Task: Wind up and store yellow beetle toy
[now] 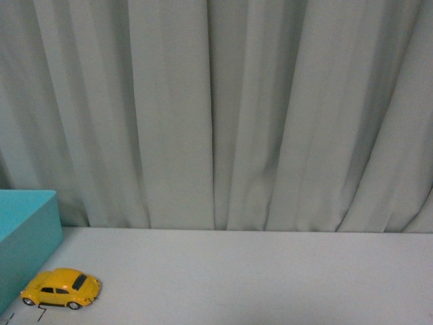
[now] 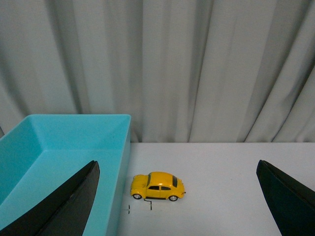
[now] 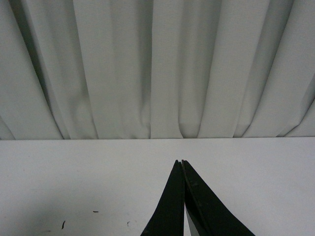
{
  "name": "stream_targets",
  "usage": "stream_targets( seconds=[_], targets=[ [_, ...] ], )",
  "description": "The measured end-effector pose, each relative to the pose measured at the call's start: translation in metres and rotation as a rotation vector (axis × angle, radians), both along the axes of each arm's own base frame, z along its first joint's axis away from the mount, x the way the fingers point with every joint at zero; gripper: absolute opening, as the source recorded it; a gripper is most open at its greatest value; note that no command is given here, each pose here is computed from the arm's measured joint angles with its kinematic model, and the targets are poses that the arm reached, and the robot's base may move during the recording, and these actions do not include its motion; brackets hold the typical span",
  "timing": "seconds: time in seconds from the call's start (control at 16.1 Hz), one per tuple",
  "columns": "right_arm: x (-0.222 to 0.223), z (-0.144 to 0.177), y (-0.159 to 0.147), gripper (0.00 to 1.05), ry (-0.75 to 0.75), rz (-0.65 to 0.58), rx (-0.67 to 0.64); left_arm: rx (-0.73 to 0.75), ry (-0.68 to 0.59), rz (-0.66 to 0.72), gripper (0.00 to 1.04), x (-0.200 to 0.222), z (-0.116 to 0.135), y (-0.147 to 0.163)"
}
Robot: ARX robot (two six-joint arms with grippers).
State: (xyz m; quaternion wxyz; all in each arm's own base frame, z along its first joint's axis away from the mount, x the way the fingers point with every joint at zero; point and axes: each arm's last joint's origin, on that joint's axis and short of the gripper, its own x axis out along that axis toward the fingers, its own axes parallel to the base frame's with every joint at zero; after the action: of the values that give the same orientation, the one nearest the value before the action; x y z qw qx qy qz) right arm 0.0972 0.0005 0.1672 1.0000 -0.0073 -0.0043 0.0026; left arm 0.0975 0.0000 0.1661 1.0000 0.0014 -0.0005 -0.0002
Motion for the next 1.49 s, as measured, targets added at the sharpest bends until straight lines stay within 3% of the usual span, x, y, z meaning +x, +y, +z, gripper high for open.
stream_targets(
  seconds=[0.25,0.44,0.56,0.62,0.68,0.75,0.81,0.87,0.93,1.31,1.49],
  targets=[
    [0.000,-0.001,0.000,0.03,0.005,0.000,0.000,0.000,0.000,0.001,0.98,0.000,0.000,0.000],
    [0.000,-0.001,0.000,0.36,0.005,0.000,0.000,0.000,0.000,0.001,0.98,0.000,0.000,0.000],
    [0.000,-0.001,0.000,0.78,0.005,0.000,0.000,0.000,0.000,0.001,0.98,0.000,0.000,0.000],
    [0.000,-0.001,0.000,0.92,0.005,0.000,0.000,-0.075,0.226,0.054,0.98,-0.002,0.000,-0.001],
    [0.000,-0.001,0.000,1.00,0.004,0.002,0.000,-0.161,0.533,0.164,0.98,0.003,0.013,-0.003],
    [0.000,-0.001,0.000,0.97,0.004,0.002,0.000,-0.255,0.623,0.243,0.98,0.005,0.032,-0.003],
    [0.000,-0.001,0.000,0.98,0.005,-0.002,0.000,-0.303,0.600,0.278,0.98,0.002,0.056,-0.004],
    [0.000,-0.001,0.000,0.98,0.005,0.001,0.000,-0.336,0.484,0.230,0.98,0.001,0.091,-0.009],
    [0.000,-0.001,0.000,0.98,0.005,-0.002,0.000,-0.332,0.407,0.167,0.98,0.002,0.111,-0.013],
    [0.000,-0.001,0.000,0.98,0.005,-0.001,0.000,-0.129,0.376,0.004,0.98,0.093,0.141,-0.008],
    [0.000,-0.001,0.000,0.98,0.005,-0.001,0.000,0.029,0.397,-0.109,0.98,0.161,0.159,-0.001]
  ],
)
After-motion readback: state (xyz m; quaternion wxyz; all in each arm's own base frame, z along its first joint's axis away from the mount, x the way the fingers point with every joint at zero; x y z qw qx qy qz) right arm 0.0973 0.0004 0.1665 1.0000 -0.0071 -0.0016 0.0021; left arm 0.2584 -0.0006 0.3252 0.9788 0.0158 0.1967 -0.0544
